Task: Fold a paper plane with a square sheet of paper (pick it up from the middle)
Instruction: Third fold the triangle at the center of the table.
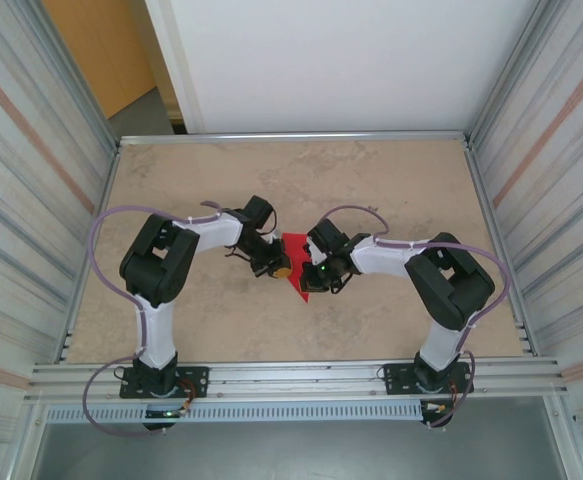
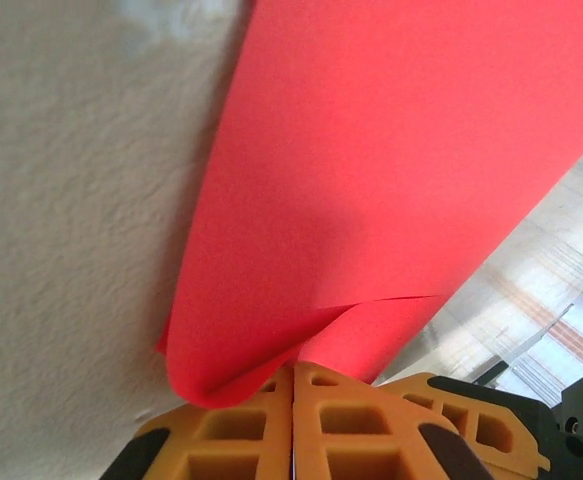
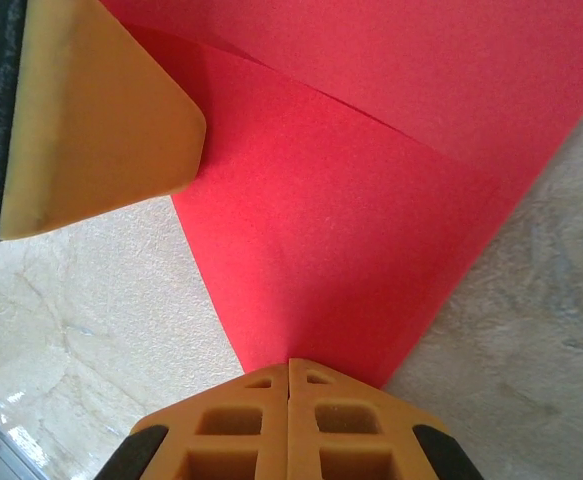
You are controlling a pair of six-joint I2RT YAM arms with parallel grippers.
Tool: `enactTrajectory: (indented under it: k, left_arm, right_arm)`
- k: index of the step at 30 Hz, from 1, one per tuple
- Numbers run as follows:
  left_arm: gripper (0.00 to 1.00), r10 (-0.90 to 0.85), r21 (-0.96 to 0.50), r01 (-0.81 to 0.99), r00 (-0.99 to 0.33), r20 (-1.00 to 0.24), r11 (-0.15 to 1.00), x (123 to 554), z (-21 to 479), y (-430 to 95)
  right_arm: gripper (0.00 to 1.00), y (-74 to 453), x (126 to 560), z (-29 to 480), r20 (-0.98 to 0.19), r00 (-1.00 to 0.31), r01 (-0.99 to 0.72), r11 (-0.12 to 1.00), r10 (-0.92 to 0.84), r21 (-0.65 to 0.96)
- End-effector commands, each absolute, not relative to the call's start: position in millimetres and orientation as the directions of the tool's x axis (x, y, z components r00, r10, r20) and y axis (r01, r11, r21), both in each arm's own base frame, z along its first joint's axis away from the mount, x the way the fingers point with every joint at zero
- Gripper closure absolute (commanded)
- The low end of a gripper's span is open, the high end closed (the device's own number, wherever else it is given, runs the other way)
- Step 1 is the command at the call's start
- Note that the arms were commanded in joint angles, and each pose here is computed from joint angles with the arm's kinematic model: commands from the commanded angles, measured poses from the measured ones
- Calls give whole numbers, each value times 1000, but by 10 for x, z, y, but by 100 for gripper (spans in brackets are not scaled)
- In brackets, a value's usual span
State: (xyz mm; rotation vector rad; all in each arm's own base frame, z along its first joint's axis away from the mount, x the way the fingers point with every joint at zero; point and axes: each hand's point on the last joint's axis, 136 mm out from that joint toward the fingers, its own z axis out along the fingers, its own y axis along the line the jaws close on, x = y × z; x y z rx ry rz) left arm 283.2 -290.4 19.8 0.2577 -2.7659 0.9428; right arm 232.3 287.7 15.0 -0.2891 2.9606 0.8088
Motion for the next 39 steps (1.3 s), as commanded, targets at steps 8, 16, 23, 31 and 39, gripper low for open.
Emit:
enactTrajectory:
  k: [8, 16, 23, 31, 39]
  left_arm:
    - [89, 12, -682, 37, -999, -41, 730, 2868, 579, -2986]
    - [91, 82, -699, 134, -991, -108, 703, 2717, 494, -3064]
    - [91, 103, -701, 135, -991, -87, 700, 2668, 340, -3127]
    - [91, 89, -662, 103, -995, -55, 743, 2654, 142, -3052]
    - [92, 32, -580, 50, -999, -41, 813, 2755, -49, -2787]
  right_arm:
    - [97, 2668, 2220, -90, -22, -992, -122, 921, -122, 371]
    - [98, 2631, 2197, -123, -4, -994, -103, 931, -109, 351]
    - [98, 2628, 2188, -130, 5, -994, -98, 932, -106, 349]
    - [98, 2559, 2136, -193, 29, -994, -90, 943, -105, 321]
    - [98, 2376, 2059, -301, 62, -993, -83, 967, -100, 240]
